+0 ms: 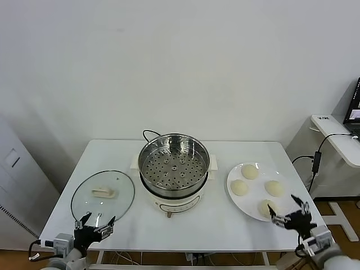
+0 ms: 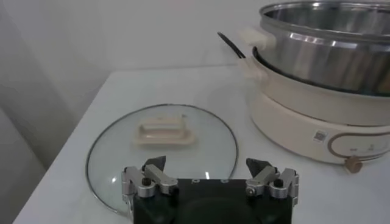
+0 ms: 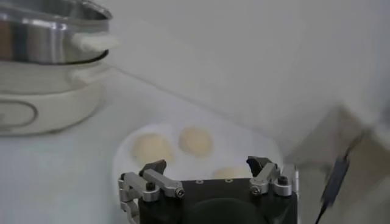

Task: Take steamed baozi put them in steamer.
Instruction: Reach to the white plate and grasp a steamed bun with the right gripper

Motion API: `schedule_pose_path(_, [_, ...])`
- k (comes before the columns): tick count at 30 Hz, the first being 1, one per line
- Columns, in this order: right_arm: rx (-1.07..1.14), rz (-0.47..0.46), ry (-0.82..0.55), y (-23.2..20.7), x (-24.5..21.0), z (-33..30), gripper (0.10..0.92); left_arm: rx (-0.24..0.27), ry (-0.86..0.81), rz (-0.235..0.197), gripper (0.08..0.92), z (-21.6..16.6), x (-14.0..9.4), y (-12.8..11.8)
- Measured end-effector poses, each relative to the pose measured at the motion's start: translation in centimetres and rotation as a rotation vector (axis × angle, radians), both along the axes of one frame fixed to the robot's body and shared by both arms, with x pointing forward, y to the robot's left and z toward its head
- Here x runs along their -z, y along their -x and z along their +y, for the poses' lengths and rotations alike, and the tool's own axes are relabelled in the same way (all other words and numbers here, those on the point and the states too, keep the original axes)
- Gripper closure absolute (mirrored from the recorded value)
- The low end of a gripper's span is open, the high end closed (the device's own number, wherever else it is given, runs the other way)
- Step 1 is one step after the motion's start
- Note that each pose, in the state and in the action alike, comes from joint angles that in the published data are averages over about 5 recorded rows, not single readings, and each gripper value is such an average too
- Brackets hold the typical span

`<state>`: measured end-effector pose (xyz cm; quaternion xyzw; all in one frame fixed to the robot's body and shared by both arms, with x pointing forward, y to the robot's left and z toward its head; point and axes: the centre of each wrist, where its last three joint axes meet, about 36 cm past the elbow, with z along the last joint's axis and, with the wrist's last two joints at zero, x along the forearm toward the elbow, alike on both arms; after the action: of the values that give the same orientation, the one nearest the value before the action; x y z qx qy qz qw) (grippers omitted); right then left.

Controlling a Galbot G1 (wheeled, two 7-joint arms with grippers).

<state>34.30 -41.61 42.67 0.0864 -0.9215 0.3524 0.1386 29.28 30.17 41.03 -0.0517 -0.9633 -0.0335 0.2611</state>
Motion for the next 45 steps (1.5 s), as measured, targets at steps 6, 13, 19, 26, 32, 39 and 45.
schedule_pose_path(6, [-0.121, 0.007, 0.187, -5.1, -0.9, -1.6, 0.200, -0.003, -0.006, 0.005, 0.177, 0.0, 0.1, -0.1])
schedule_pose_path(13, [-0.279, 0.102, 0.330, -11.5, -2.6, -3.3, 0.200, -0.006, -0.017, 0.009, 0.177, -0.1, 0.1, -0.2])
schedule_pose_path(19, [-0.394, 0.240, 0.401, -17.0, -4.6, -4.3, 0.200, -0.007, -0.017, 0.013, 0.177, -0.3, 0.1, -0.4])
schedule_pose_path(26, [-0.515, 0.397, 0.433, -23.0, -6.5, -4.5, 0.200, -0.011, -0.021, 0.017, 0.177, -0.4, 0.3, -0.6])
schedule_pose_path(32, [-0.601, 0.512, 0.473, -27.8, -7.6, -3.9, 0.200, -0.014, -0.024, 0.024, 0.177, -0.3, 0.4, -0.5])
schedule_pose_path(39, [-0.665, 0.622, 0.537, -32.0, -7.3, -2.2, 0.200, -0.016, -0.026, 0.027, 0.177, -0.2, 0.5, -0.5])
schedule_pose_path(45, [-0.693, 0.680, 0.590, -34.3, -6.6, -0.7, 0.200, -0.018, -0.031, 0.028, 0.177, -0.1, 0.4, -0.4])
